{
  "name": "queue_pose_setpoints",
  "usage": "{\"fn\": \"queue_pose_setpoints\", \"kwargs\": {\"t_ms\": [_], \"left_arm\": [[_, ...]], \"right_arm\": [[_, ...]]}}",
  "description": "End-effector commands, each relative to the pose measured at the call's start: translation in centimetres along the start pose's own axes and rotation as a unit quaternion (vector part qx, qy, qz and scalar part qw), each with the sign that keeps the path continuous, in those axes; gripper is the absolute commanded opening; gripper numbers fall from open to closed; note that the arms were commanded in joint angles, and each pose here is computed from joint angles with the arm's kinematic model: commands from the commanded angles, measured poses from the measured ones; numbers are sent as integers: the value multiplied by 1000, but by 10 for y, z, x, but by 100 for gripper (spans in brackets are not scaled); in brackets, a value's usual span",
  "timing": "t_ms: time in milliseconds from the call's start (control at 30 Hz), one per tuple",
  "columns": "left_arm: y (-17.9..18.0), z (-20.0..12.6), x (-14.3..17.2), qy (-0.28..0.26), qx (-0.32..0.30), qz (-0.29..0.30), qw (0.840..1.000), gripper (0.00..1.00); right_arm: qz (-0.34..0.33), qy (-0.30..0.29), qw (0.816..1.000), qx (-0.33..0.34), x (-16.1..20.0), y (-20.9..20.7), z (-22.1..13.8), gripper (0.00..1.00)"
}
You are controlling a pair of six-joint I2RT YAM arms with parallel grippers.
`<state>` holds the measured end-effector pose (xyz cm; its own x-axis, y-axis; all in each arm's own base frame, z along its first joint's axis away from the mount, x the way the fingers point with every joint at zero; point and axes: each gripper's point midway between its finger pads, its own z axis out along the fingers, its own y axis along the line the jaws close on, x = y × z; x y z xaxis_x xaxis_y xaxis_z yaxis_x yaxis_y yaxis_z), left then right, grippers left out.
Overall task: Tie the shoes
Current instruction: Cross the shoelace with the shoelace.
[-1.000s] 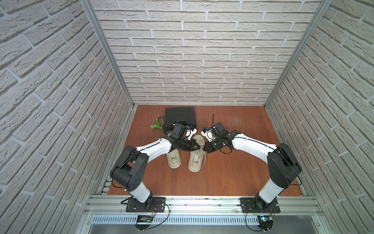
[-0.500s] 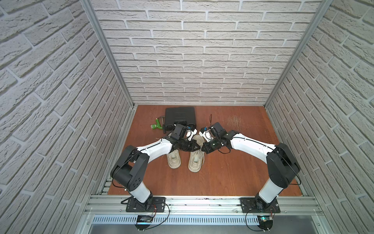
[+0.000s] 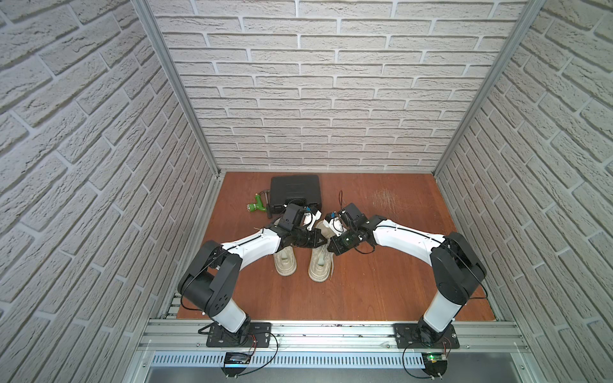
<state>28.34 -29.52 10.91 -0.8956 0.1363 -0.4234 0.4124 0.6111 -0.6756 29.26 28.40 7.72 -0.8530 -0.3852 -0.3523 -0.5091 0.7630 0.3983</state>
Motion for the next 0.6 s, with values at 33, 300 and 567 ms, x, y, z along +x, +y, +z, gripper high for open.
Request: {"fn": "queue_pose_setpoints", "kwargs": {"t_ms": [33, 300, 567], "left_arm": [[-13, -3, -6, -15, 21, 19, 999, 0], [-13, -3, -2, -13, 22, 21, 999, 0], [-15, -4, -2, -14, 27, 21, 999, 0]], "right_arm": [[-14, -20, 1000, -14, -12, 10, -1, 3], [-3, -53, 998, -22, -25, 9, -8, 3], [25, -88, 994, -56, -34, 5, -8, 3]]}}
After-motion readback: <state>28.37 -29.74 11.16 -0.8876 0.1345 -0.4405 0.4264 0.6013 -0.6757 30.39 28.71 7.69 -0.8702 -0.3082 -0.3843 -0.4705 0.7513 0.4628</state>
